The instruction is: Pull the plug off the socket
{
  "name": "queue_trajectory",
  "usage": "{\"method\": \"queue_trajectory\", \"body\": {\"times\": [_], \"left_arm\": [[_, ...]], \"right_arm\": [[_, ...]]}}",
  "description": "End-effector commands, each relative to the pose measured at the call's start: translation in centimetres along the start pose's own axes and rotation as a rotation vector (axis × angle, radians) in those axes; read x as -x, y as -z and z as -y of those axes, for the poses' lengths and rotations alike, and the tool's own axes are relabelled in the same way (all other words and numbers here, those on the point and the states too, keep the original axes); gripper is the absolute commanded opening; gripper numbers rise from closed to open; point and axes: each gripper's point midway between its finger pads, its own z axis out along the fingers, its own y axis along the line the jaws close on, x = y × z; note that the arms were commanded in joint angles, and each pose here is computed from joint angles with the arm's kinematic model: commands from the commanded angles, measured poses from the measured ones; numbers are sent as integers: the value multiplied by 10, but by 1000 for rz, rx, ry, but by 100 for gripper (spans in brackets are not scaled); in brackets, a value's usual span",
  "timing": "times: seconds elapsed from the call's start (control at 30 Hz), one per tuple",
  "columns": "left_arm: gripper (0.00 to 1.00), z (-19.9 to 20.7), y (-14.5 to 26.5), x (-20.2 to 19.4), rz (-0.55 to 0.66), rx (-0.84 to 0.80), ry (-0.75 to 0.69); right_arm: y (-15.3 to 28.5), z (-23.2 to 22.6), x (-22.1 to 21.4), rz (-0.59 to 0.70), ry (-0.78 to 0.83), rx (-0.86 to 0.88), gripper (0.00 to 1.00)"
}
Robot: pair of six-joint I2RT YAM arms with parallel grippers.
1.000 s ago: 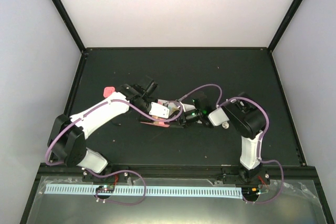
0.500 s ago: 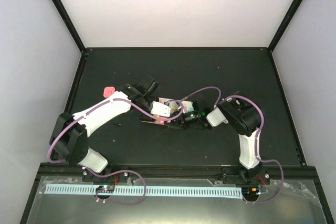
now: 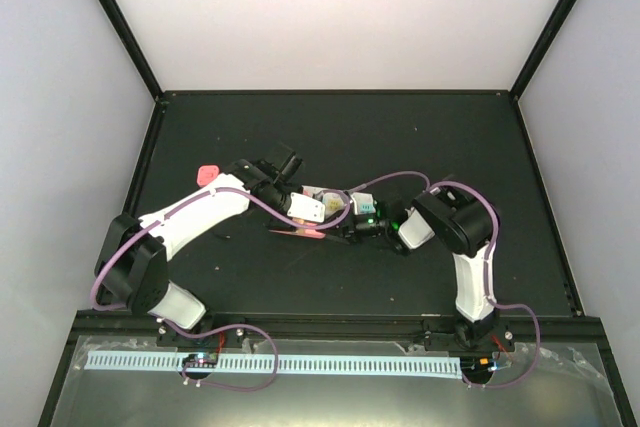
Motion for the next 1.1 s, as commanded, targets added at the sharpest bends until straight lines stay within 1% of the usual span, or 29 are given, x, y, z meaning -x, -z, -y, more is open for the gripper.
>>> {"method": "queue_trajectory", "body": {"times": [0.0, 0.3, 0.43, 0.57, 0.67, 0.8, 0.97, 1.0, 1.07], "left_arm": [[34, -5, 0, 13, 45, 0, -2], [33, -6, 0, 15, 49, -3, 0], [31, -7, 1, 15, 51, 0, 0], [30, -7, 5, 16, 58, 5, -2], [30, -8, 9, 16, 59, 13, -7], [30, -10, 15, 18, 65, 23, -13], [30, -13, 23, 22, 77, 40, -19], [30, -14, 24, 22, 78, 47, -21], [30, -14, 26, 22, 78, 53, -24]], "right_arm": [[2, -10, 14, 65, 35, 43, 44], [-2, -3, 13, 45, 25, 35, 43], [-3, 5, 12, 41, 19, 10, 40], [-3, 10, 10, 36, 10, -6, 31], [-4, 12, 10, 32, 1, -13, 30], [-5, 16, 8, 23, -15, -26, 23], [-6, 23, 7, 18, -53, -43, 4], [-6, 24, 7, 17, -61, -44, 2], [-6, 26, 6, 14, -72, -46, 1]]}}
